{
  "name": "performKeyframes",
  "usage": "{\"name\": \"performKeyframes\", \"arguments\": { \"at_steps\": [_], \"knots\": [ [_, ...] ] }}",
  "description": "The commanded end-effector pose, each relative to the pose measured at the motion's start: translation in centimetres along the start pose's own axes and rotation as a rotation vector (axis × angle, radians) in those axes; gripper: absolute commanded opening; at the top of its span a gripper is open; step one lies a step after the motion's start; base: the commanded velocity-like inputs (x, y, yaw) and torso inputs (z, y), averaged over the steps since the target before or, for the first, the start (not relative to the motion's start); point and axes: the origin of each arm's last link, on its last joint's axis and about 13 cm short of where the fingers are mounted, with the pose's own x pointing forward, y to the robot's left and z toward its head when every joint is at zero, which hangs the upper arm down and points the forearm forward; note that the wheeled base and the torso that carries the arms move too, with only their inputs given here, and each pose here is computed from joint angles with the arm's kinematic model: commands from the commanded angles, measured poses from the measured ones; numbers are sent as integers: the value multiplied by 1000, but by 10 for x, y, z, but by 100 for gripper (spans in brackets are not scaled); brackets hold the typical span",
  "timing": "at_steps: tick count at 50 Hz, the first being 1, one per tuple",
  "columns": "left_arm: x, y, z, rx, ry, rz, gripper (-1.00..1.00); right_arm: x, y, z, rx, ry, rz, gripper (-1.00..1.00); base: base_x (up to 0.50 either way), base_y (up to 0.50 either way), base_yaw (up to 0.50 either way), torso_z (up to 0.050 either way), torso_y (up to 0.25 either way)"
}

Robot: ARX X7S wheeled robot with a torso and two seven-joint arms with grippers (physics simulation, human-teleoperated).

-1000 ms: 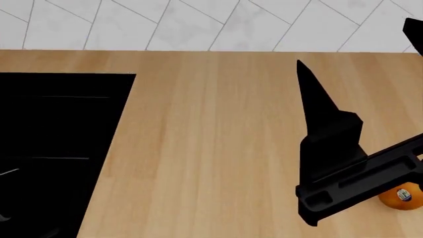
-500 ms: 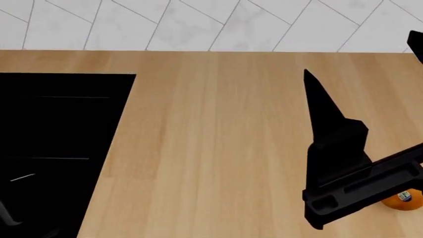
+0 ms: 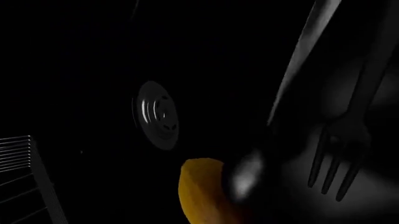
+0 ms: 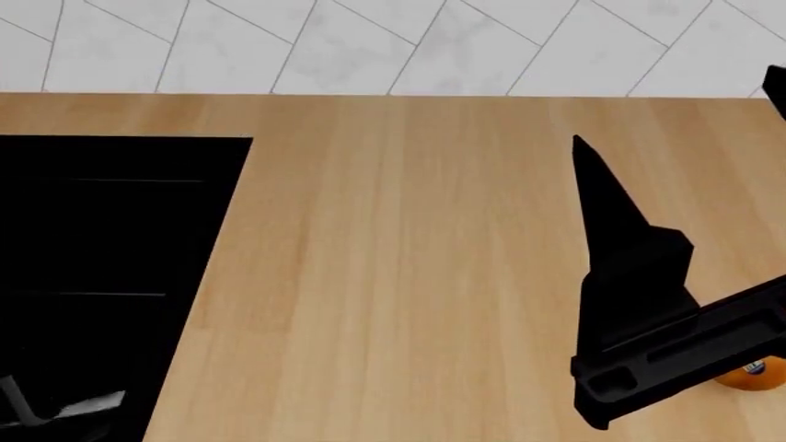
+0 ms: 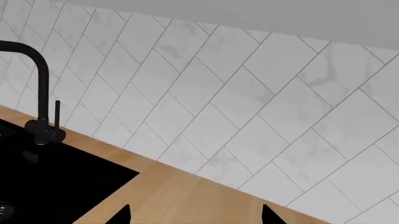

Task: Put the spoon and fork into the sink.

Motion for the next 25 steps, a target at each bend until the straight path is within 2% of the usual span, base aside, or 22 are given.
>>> {"name": "performKeyframes", "arguments": {
  "at_steps": [1, 8, 14, 15, 17, 25],
  "knots": [
    [39, -64, -27, 23, 191, -251, 100, -1, -1, 4, -2, -41, 10, 100, 0, 7, 0, -17, 0],
    [23, -50, -27, 19, 168, -239, 100, 0, -2, 4, -3, -38, 9, 100, 2, 7, 2, -16, 0],
    [-17, -15, -21, -1, 69, -164, 100, 4, -3, 3, 1, -37, 13, 100, -3, 7, 9, -10, 0],
    [-26, -7, -19, -53, 21, -165, 100, 4, -3, 3, 3, -38, 15, 100, -8, 6, 9, 0, 0],
    [-52, 13, -17, -75, -44, -134, 100, 4, -3, 3, 2, -40, 17, 100, 0, 0, 6, 0, 0],
    [-99, 35, -14, -73, -188, -46, 100, 2, -3, 4, 4, -43, 18, 100, 0, 0, 1, 0, 0]
  ]
}}
